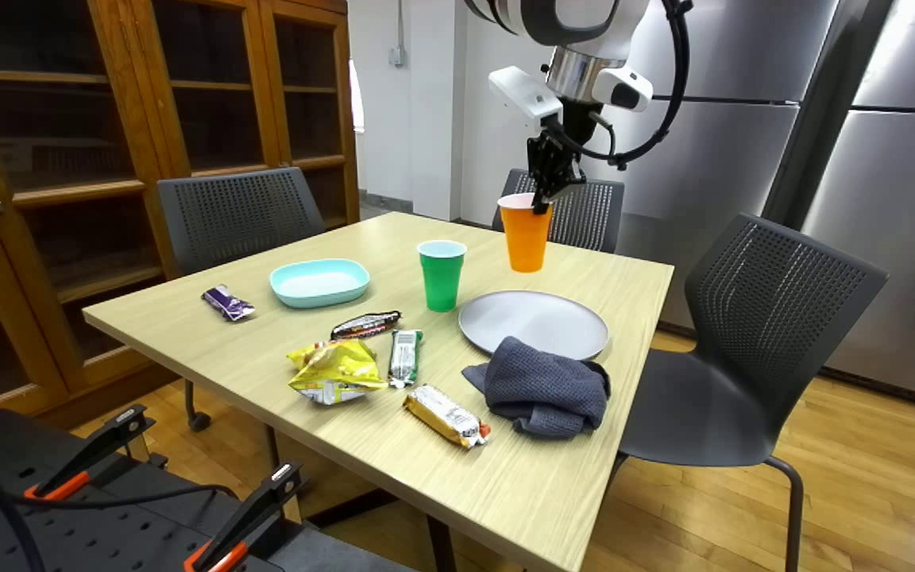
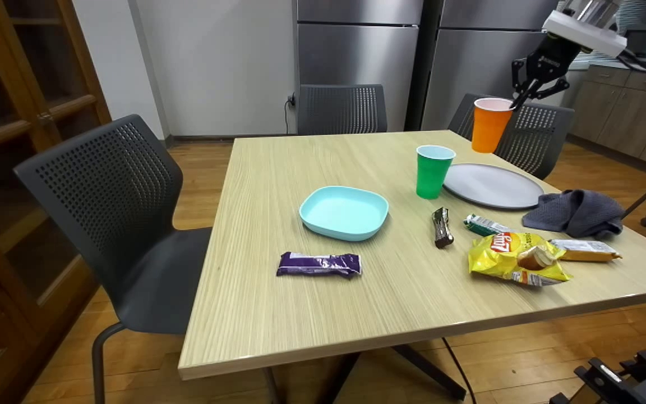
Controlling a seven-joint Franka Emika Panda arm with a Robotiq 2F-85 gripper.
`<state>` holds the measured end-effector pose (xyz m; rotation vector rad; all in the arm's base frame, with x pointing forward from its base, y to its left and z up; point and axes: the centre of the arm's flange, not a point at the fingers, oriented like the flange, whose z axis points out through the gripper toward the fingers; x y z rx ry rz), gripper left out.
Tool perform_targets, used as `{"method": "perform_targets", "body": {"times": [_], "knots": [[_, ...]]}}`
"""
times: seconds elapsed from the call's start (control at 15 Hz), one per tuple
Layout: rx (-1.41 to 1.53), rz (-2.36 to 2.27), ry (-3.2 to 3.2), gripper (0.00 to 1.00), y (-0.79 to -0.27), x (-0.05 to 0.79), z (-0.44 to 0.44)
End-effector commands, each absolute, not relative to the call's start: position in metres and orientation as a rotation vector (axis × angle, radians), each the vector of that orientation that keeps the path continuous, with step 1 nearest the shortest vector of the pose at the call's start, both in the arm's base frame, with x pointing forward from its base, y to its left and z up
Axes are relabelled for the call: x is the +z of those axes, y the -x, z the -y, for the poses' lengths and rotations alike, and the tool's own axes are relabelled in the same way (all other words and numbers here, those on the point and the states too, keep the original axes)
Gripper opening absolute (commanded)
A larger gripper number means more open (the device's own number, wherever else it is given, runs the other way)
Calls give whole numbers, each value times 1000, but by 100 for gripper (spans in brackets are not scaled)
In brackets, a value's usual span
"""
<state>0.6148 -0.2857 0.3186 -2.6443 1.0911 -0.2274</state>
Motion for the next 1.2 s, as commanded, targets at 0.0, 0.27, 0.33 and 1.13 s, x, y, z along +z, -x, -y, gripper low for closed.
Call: {"method": "perform_targets", "body": {"times": [0.0, 0.27, 0.33, 1.13], "knots": [[-257, -1099, 2668, 1, -637, 299, 275], [-238, -1099, 2670, 1, -647, 275, 270], [-228, -1098, 2666, 1, -649, 271, 270], [-158, -1157, 2621, 1, -658, 240, 278]]}}
